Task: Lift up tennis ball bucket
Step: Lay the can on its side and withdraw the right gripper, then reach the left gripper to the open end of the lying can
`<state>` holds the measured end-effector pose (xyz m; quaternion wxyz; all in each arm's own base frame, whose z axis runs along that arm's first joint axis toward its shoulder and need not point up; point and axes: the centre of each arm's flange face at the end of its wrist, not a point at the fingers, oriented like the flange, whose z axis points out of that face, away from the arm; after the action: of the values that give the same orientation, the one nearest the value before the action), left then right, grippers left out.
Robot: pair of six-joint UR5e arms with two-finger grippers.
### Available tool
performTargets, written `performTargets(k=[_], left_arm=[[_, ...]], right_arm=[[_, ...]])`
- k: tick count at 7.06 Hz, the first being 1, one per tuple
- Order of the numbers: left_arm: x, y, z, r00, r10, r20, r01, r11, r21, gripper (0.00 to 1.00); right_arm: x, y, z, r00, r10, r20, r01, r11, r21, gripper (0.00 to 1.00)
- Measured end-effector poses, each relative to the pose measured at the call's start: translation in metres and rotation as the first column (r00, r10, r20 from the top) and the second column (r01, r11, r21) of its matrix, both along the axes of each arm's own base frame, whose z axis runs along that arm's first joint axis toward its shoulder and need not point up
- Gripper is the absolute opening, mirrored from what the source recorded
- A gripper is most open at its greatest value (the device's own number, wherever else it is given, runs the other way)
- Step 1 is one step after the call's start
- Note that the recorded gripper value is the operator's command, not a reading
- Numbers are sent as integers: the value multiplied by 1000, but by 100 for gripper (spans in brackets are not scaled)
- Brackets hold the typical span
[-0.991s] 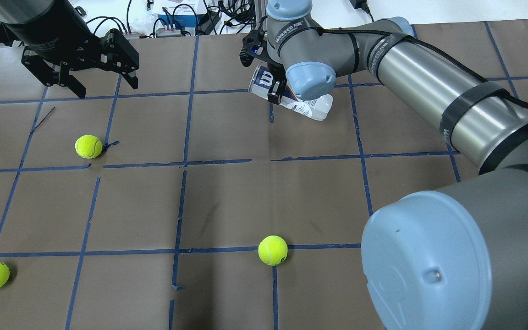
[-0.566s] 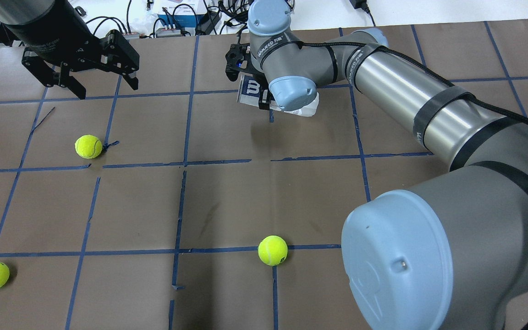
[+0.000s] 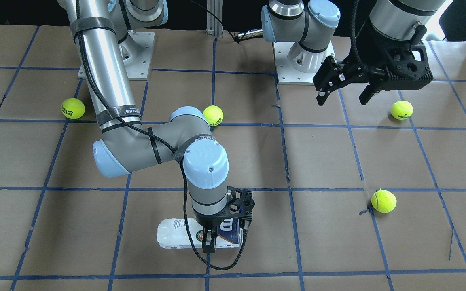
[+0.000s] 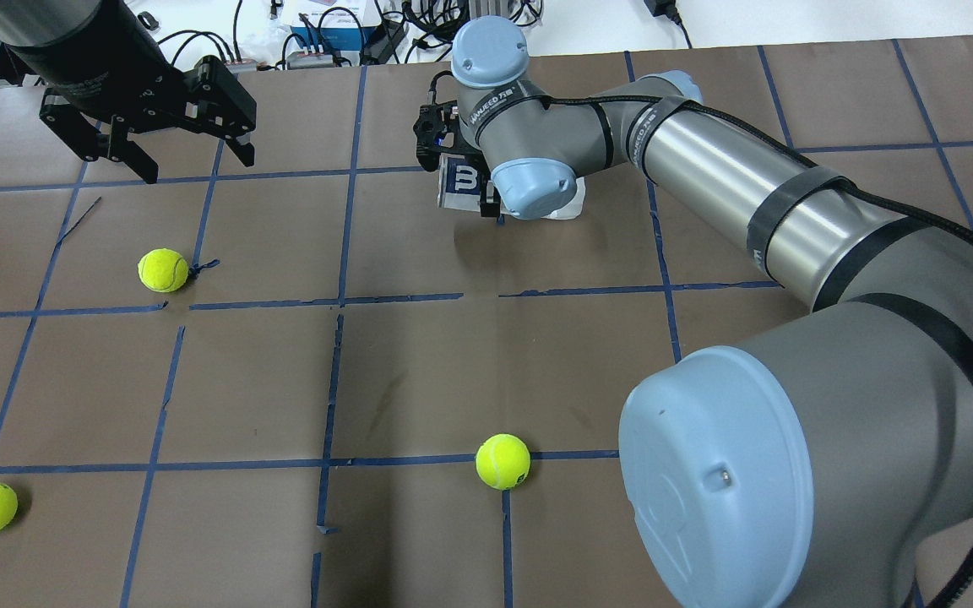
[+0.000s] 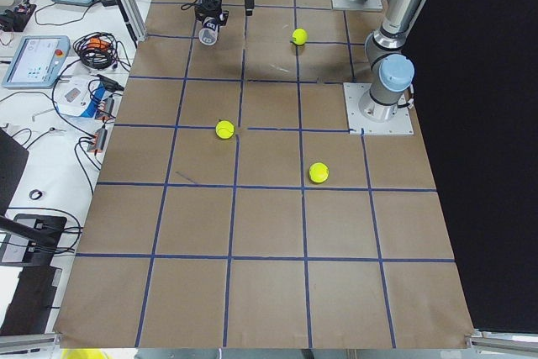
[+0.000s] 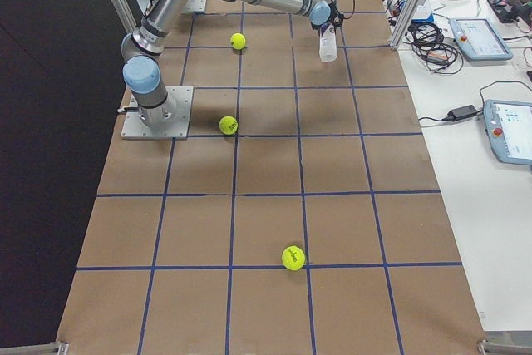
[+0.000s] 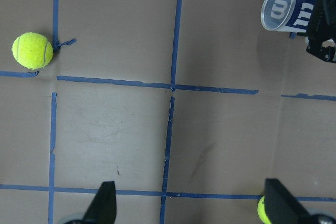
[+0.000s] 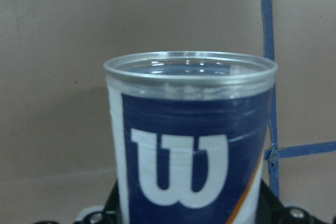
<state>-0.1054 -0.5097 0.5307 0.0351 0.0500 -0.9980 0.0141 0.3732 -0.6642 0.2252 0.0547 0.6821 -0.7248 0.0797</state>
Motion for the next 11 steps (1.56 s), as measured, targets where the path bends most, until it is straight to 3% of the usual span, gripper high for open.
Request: performTargets(k=[3, 5, 6, 7, 8, 9, 10, 11], left_arm=[[5, -8, -8, 1000, 0, -8, 0, 1000, 14, 100], [11, -29, -33, 998, 21, -64, -17, 998, 55, 100], [10, -42, -51, 994, 34, -107, -25, 996, 83, 100], [9, -60, -77, 988, 40, -150, -23, 993, 116, 100], [6, -86, -109, 977, 49, -209, -23, 992, 125, 100], [3, -116, -143, 961, 56, -271, -28, 994, 106, 100], [0, -141, -173, 947, 54, -316, -27, 996, 88, 100], [-5, -158, -197, 937, 52, -346, -22, 996, 90, 100]], right_arm=[[-2, 3, -1, 1000, -3, -1, 3, 1000, 3, 100], [-11, -2, 47, 999, -38, 36, 41, 997, -64, 100], [-25, -2, 84, 990, -122, 73, 129, 986, -101, 100], [-46, -1, 118, 959, -256, 120, 269, 957, -112, 100], [-69, 1, 145, 907, -392, 155, 409, 908, -93, 100], [-94, 9, 171, 832, -529, 167, 543, 838, -52, 100], [-124, 21, 194, 732, -665, 149, 672, 740, 6, 100], [-158, 41, 209, 603, -791, 105, 789, 610, 66, 100]])
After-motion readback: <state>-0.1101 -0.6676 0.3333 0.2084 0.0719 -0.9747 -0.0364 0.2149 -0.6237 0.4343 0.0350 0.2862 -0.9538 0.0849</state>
